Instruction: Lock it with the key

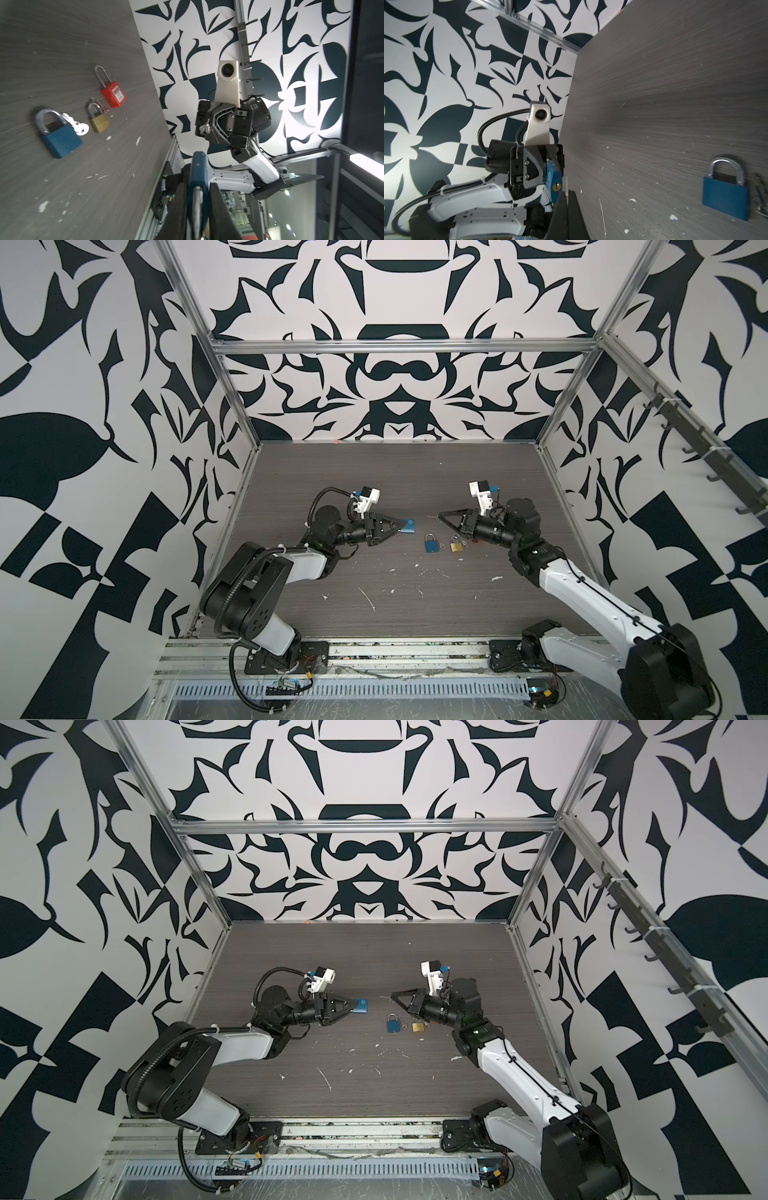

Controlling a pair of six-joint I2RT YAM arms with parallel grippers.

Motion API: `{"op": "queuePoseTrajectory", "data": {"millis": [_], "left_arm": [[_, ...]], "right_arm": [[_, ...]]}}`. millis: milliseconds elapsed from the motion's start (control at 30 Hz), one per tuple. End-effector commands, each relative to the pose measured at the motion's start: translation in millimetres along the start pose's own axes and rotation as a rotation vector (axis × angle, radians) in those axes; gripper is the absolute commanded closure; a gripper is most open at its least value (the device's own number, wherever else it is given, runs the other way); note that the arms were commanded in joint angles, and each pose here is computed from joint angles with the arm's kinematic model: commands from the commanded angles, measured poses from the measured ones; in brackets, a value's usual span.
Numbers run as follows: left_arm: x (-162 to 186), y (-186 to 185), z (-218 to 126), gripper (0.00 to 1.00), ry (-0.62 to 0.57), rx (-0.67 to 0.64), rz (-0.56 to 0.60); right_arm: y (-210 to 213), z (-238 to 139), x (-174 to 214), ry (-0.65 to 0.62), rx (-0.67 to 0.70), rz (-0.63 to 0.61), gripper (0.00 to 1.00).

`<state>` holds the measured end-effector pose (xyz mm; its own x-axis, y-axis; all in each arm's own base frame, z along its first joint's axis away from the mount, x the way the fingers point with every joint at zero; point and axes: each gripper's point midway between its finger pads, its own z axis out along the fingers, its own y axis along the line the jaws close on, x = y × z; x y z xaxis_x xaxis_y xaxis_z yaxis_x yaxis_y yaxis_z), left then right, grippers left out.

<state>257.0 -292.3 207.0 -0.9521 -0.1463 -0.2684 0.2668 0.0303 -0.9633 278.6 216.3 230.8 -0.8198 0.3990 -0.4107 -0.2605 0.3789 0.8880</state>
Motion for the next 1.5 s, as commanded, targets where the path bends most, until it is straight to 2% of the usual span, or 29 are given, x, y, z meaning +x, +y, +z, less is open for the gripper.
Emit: {"op": "queuePoseTrajectory", "data": {"millis": [0, 67, 200, 300, 567, 667, 833, 1233, 1367, 1467], "left_arm": [[-3, 22, -14, 1.00, -0.058, -0.213, 0.100], [-2, 22, -23, 1.00, -0.057, -0.314, 0.151], [1, 15, -37, 1.00, -0.017, -0.409, 0.189], [8, 7, -35, 1.00, 0.035, -0.368, 0.215], [13, 13, -46, 1.00, 0.001, -0.409, 0.220], [16, 18, -51, 1.00, 0.001, -0.452, 0.230], [19, 21, -51, 1.00, 0.017, -0.452, 0.240], [24, 30, -49, 1.00, 0.040, -0.437, 0.231], [25, 34, -49, 1.00, 0.047, -0.444, 0.228], [26, 35, -49, 1.00, 0.062, -0.448, 0.234]], "right_arm": [[-23, 1, -13, -0.145, 0.142, -0.025, 1.00], [-32, 6, -10, -0.180, 0.231, -0.034, 1.00], [-48, 28, 8, -0.207, 0.364, -0.029, 1.00], [-63, 44, 14, -0.252, 0.424, -0.008, 1.00], [-76, 71, 21, -0.403, 0.467, 0.005, 1.00], [-91, 76, 31, -0.441, 0.503, 0.062, 1.00], [-114, 81, 46, -0.499, 0.552, 0.140, 1.00], [-133, 109, 71, -0.448, 0.560, 0.202, 1.00], [-139, 112, 75, -0.441, 0.566, 0.215, 0.96], [-142, 113, 81, -0.419, 0.567, 0.225, 0.88]]}}
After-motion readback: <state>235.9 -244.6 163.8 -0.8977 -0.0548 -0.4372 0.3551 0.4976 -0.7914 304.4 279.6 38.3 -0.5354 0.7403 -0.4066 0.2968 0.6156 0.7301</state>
